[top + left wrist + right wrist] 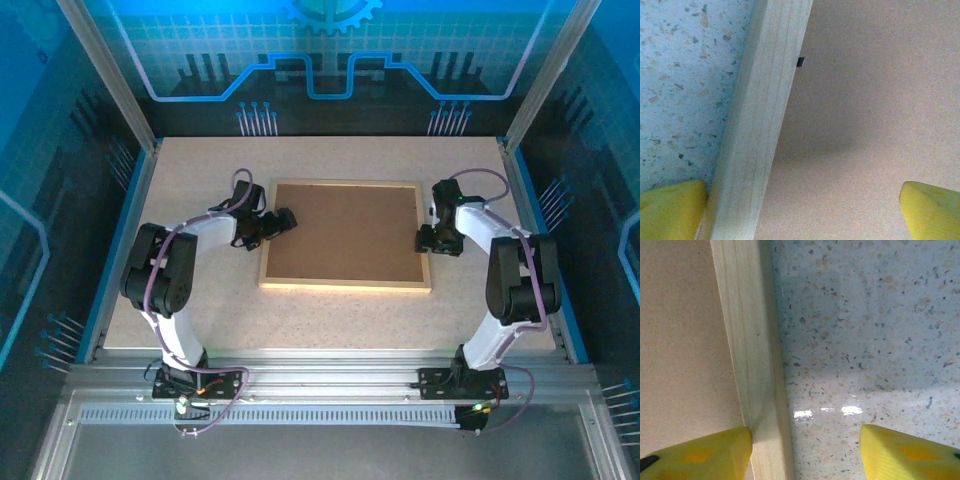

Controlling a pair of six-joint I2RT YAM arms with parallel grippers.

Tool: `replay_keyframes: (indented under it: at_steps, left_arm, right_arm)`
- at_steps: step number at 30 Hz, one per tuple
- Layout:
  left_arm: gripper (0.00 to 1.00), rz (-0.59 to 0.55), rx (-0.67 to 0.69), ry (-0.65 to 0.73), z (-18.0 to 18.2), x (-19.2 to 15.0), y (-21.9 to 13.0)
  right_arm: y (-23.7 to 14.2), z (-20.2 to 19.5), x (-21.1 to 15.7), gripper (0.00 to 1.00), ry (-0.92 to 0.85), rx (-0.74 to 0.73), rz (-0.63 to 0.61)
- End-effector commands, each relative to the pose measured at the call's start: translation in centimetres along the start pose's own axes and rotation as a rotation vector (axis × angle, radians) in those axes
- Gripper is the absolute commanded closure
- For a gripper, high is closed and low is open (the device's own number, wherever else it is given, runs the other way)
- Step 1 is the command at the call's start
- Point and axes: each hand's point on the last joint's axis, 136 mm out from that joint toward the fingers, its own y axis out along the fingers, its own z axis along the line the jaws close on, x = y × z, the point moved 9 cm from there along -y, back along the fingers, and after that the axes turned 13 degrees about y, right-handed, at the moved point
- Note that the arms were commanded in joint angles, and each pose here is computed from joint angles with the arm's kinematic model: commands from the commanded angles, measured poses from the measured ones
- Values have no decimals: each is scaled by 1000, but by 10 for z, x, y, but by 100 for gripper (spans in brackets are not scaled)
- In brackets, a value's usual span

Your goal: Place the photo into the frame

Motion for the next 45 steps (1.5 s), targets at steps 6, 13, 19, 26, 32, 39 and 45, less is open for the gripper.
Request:
replay_keyframes:
  at_steps: [6, 13, 19, 26, 32, 39, 45]
  left_arm:
    - [1, 31, -125, 50, -20, -7, 5]
    - [1, 30, -137, 42, -21, -8, 6]
    - [1, 20, -154, 35, -22, -9, 5]
    - [1, 17, -157, 42, -23, -8, 4]
    - [1, 16, -145, 50, -23, -7, 1]
    - [1, 19, -139, 50, -22, -9, -2]
    - [1, 50, -159, 38, -21, -19, -7]
  right_arm:
    - [11, 0, -7, 39, 8, 15, 47]
    - [24, 10, -17, 39, 30, 95, 117]
    - [38, 19, -26, 39, 29, 120, 181]
    - [36, 20, -23, 38, 20, 113, 170]
    - [9, 27, -5, 38, -2, 151, 98]
    - [-28, 25, 28, 33, -23, 108, -65]
    - [-28, 24, 53, 20, -11, 131, -149]
